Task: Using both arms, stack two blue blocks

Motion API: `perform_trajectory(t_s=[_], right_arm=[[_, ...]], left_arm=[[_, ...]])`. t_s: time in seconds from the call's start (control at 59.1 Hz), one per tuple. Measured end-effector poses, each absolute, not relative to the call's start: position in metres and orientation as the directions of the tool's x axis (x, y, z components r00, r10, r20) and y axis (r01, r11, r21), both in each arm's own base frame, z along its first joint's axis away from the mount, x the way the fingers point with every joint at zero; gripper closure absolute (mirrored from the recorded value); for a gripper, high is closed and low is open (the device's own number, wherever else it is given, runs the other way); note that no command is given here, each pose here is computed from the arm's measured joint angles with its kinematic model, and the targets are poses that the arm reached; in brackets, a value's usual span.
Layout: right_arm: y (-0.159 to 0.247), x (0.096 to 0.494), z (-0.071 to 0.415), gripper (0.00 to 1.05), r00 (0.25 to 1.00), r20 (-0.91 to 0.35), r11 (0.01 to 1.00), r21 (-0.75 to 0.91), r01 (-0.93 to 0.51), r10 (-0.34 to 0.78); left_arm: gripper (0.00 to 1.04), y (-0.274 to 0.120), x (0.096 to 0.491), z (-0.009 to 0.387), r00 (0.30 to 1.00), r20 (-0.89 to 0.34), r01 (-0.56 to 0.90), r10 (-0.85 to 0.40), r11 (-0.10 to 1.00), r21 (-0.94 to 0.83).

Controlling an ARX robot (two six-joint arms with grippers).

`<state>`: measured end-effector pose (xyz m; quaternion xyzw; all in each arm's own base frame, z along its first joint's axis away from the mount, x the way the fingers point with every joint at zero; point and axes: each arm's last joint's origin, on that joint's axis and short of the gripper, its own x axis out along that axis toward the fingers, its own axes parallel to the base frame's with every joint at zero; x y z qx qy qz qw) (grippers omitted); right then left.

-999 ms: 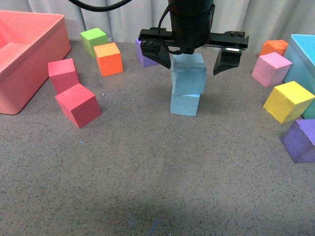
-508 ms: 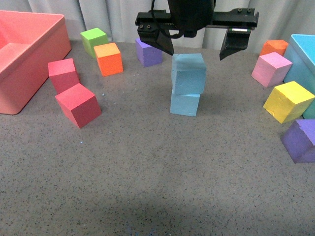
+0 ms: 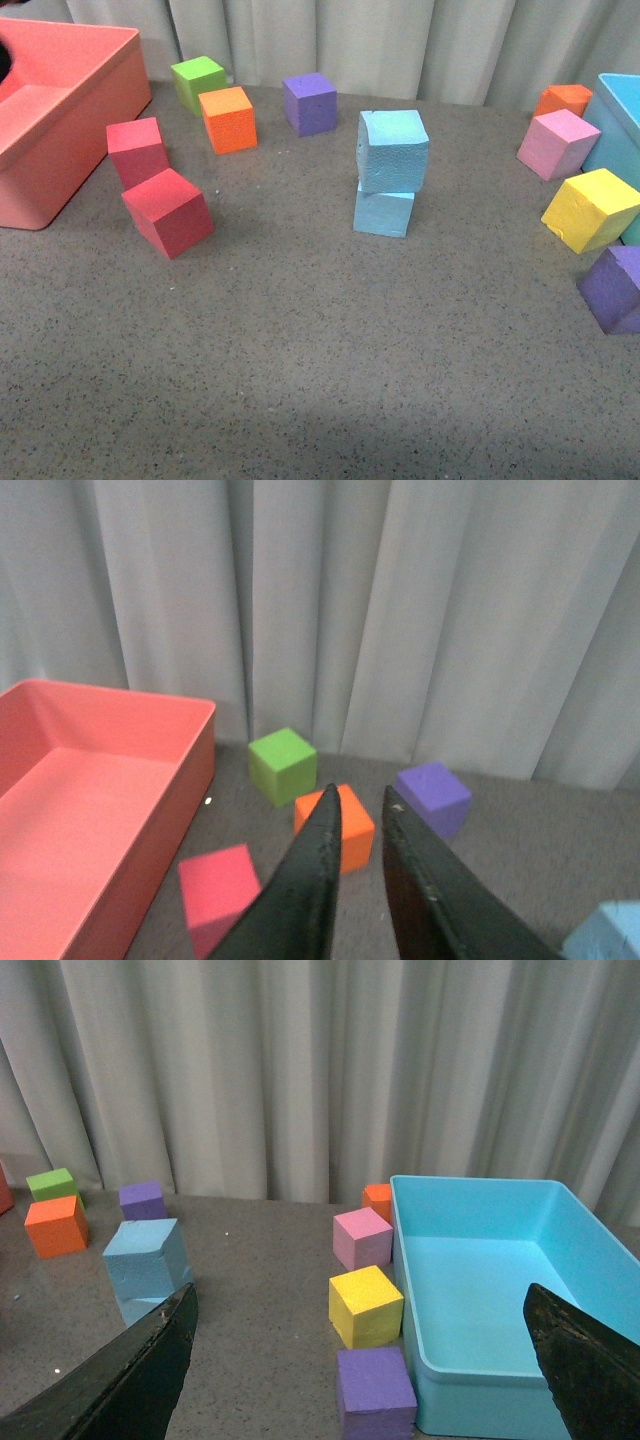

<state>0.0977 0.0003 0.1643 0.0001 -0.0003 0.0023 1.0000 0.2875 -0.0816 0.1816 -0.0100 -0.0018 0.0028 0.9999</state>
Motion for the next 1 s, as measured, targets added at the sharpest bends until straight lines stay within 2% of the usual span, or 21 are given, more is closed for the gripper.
perform_trajectory(t_s=[0.034,0.305,0.999], right_arm=[[0.0,0.098,0.164,0.1,1.0,0.001,1.0,0.0,-0.004,0.004],[0.0,0.098,0.164,0.1,1.0,0.001,1.0,0.0,-0.005,0.005],[0.0,0.098,0.164,0.1,1.0,0.001,1.0,0.0,-0.004,0.004]], left_arm=[[1.01,-0.076,0.28,0.178,1.0,-0.008,0.001,-0.001,1.0,-0.018],[1.01,-0.034,0.219,0.163,1.0,-0.01,0.001,-0.001,1.0,-0.006],[1.01,0.0,0.146,0.164,1.0,-0.01,0.002,-0.002,1.0,-0.007]])
